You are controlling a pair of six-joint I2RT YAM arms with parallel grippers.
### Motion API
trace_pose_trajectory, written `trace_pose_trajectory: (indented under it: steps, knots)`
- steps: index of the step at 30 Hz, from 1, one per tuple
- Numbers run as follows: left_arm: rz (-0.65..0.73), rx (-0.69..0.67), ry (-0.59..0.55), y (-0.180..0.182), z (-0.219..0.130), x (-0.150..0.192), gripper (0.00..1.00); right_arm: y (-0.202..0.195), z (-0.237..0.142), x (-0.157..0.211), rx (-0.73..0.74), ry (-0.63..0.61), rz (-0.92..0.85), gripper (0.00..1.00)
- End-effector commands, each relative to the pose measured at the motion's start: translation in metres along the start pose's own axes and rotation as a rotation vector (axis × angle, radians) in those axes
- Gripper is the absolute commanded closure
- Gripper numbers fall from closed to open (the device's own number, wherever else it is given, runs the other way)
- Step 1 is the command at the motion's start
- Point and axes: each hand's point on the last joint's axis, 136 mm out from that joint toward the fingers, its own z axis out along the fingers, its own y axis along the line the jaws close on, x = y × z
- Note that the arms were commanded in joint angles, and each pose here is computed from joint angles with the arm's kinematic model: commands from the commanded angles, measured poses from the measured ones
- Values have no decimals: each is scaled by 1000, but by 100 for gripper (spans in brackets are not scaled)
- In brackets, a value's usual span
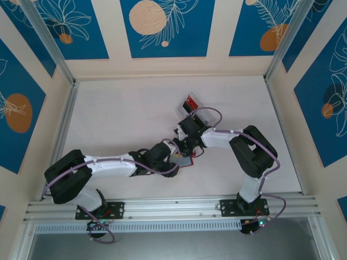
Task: Put the credit cards into the card holder
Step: Flip over the card slot on the card holder.
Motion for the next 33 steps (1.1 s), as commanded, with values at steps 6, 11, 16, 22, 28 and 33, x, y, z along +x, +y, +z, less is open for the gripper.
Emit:
trace_pose_trajectory:
  steps: [6, 11, 16, 22, 28, 33]
  knots:
    - [69, -99, 28, 5, 19, 4, 36, 0, 0, 2, -35, 33, 45, 48]
    - [68, -137, 23, 10, 24, 13, 41, 1, -6, -1, -42, 21, 46, 45]
    - [11, -50, -95, 4, 10, 12, 40, -4, -4, -1, -33, 28, 58, 44]
    - [-1, -35, -171, 5, 6, 8, 39, -6, -2, -1, -33, 34, 62, 44]
    - [20, -58, -191, 4, 9, 3, 38, -4, -3, -1, -37, 33, 65, 43]
    - [10, -134, -185, 14, 15, 0, 43, 5, -11, -3, -55, 22, 45, 41]
